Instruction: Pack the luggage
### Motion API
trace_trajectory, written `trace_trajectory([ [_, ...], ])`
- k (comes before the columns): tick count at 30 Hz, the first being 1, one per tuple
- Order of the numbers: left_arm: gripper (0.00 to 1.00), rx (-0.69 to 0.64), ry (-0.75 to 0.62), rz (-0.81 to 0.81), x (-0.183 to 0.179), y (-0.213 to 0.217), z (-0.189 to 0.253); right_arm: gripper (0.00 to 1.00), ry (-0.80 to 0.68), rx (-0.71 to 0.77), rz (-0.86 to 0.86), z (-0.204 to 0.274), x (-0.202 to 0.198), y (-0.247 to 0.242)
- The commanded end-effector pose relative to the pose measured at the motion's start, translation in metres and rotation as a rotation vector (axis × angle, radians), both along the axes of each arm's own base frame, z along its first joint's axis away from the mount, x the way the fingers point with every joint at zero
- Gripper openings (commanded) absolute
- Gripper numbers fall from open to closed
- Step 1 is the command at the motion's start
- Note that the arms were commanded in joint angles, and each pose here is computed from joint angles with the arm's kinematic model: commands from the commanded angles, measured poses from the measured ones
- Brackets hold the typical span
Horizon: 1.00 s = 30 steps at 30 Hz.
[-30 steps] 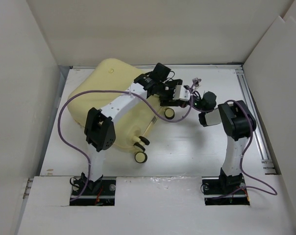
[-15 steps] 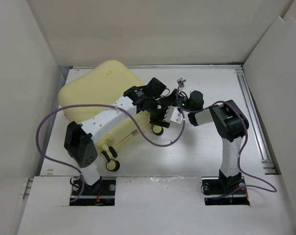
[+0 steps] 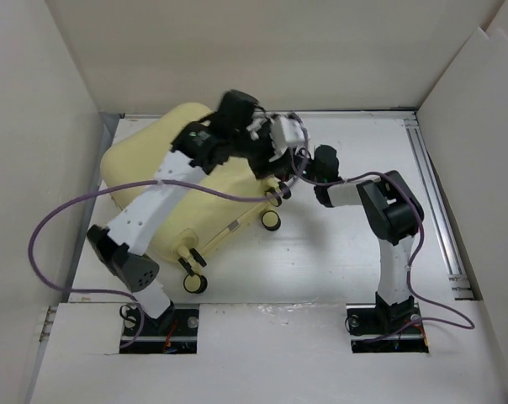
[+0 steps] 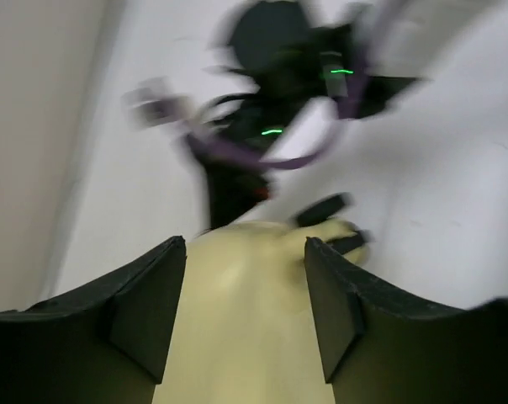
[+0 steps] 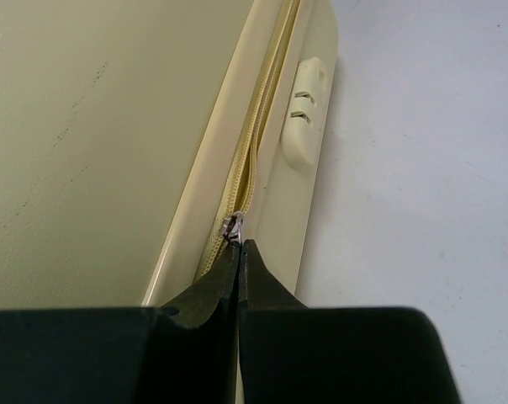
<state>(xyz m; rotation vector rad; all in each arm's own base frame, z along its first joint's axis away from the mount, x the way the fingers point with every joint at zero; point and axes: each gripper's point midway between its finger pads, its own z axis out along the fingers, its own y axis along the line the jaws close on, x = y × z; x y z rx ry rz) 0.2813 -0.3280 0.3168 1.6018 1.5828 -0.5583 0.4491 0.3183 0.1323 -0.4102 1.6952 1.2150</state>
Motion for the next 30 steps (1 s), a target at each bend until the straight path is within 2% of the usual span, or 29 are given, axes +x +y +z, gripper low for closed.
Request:
trace_trajectory([
  [1, 0.53, -0.29, -0.19, 0.594, 0.062, 0.099, 0.122, 0.0, -0.036, -0.032, -0.115, 0.008, 0.021, -0.014],
  [2, 0.48, -0.268, -0.197, 0.782, 0.084, 0.144, 0.111, 0.0, -0.041, -0.038, -0.115, 0.01, 0.021, -0.015],
  [3, 0.41, -0.246, -0.229, 0.912, 0.091, 0.176, 0.108, 0.0, -0.052, -0.033, -0.115, 0.015, 0.023, -0.014],
  [4, 0.26, -0.19, -0.284, 1.085, 0.096, 0.22, 0.103, 0.0, -0.051, -0.042, -0.106, 0.013, 0.022, -0.014],
  [5, 0.21, -0.184, -0.318, 1.212, 0.085, 0.263, 0.106, 0.0, -0.06, -0.038, -0.106, 0.017, 0.023, -0.013],
  [6, 0.16, -0.113, -0.279, 1.306, 0.081, 0.289, 0.072, 0.0, -0.061, -0.037, -0.106, 0.019, 0.025, -0.012],
  [7, 0.11, -0.092, -0.269, 1.382, 0.074, 0.315, 0.06, 0.0, -0.061, -0.037, -0.097, 0.019, 0.024, -0.011],
  [8, 0.03, -0.124, -0.278, 1.443, 0.058, 0.34, 0.063, 0.0, -0.067, -0.034, -0.088, 0.024, 0.025, -0.009],
  [9, 0.0, -0.076, -0.232, 1.592, 0.048, 0.39, 0.034, 0.0, -0.081, -0.035, -0.088, 0.03, 0.029, -0.008],
  [11, 0.0, -0.047, -0.159, 1.692, 0.028, 0.429, 0.007, 0.0, -0.094, -0.038, -0.069, 0.036, 0.028, -0.002],
  [12, 0.0, -0.03, -0.119, 1.811, 0.011, 0.467, -0.007, 0.0, -0.094, -0.037, -0.06, 0.038, 0.028, -0.001],
  [13, 0.0, -0.02, -0.032, 1.848, 0.0, 0.478, -0.035, 0.0, -0.093, -0.047, -0.059, 0.038, 0.029, -0.001],
  [14, 0.0, -0.063, 0.046, 1.823, -0.004, 0.478, -0.051, 0.0, -0.115, -0.047, -0.051, 0.043, 0.028, 0.005],
  [16, 0.0, -0.076, 0.188, 1.894, -0.022, 0.496, -0.097, 0.0, -0.111, -0.048, -0.04, 0.045, 0.028, 0.006],
  [18, 0.0, -0.097, 0.22, 1.874, -0.016, 0.495, -0.12, 0.0, -0.111, -0.047, -0.031, 0.045, 0.027, 0.007],
  [21, 0.03, -0.06, 0.303, 1.805, -0.001, 0.479, -0.165, 0.0, -0.134, -0.054, -0.012, 0.05, 0.018, 0.009],
  [24, 0.08, -0.04, 0.375, 1.697, 0.034, 0.456, -0.191, 0.0, -0.151, -0.071, 0.038, 0.05, -0.008, 0.021],
  [26, 0.13, -0.042, 0.464, 1.576, 0.06, 0.424, -0.213, 0.0, -0.158, -0.082, 0.068, 0.048, -0.026, 0.029],
  [28, 0.15, -0.054, 0.449, 1.488, 0.091, 0.403, -0.203, 0.0, -0.143, -0.089, 0.085, 0.044, -0.05, 0.026],
  [29, 0.18, -0.031, 0.476, 1.453, 0.103, 0.391, -0.214, 0.0, -0.149, -0.086, 0.095, 0.045, -0.062, 0.029],
  [30, 0.19, -0.032, 0.413, 1.365, 0.129, 0.366, -0.195, 0.0, -0.157, -0.092, 0.105, 0.044, -0.08, 0.024],
])
